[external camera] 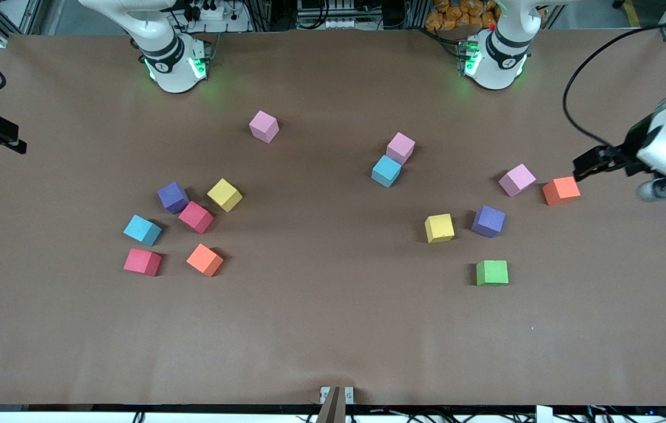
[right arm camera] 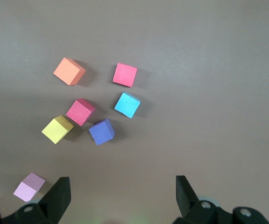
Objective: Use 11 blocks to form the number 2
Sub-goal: 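Reach the left gripper down to the pink cube beside the cyan cube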
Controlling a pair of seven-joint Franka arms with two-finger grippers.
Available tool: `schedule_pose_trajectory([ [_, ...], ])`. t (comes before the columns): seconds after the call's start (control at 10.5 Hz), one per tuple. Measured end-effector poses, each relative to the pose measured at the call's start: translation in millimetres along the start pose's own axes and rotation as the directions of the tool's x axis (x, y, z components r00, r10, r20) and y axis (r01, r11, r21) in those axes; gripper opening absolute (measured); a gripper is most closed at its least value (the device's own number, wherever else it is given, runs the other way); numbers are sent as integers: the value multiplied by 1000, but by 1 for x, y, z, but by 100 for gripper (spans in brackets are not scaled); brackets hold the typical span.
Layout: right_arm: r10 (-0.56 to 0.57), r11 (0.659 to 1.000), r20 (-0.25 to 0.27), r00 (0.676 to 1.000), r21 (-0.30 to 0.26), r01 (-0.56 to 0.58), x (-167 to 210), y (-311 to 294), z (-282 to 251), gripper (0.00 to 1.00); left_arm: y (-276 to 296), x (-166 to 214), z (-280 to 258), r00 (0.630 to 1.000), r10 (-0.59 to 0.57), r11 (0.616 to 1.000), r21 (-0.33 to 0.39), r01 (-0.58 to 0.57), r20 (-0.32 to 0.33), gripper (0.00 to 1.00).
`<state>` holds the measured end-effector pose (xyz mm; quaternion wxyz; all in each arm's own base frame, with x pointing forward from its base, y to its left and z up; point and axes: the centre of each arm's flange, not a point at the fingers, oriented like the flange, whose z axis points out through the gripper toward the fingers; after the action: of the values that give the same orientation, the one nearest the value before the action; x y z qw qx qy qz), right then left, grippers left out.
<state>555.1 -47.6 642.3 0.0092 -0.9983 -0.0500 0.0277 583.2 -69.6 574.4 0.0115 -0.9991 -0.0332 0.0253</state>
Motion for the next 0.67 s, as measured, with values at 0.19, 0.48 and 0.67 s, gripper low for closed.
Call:
schedule_pose_trajectory([
  [0.19, -2, 1000, -5, 1000, -1, 2, 2, -1, 0, 100, 29, -5, 31, 993, 121, 993, -1, -121, 1, 100],
  [0.48, -2, 1000, -6, 1000, -2, 2, 4, -1, 3, 100, 91, -32, 68, 942, 331, 943, 12, -332, 52, 100],
  [0.67, -1, 1000, -9, 1000, -2, 1, 4, 0, 3, 100, 130, -57, 99, 886, 458, 887, 24, -461, 80, 100],
])
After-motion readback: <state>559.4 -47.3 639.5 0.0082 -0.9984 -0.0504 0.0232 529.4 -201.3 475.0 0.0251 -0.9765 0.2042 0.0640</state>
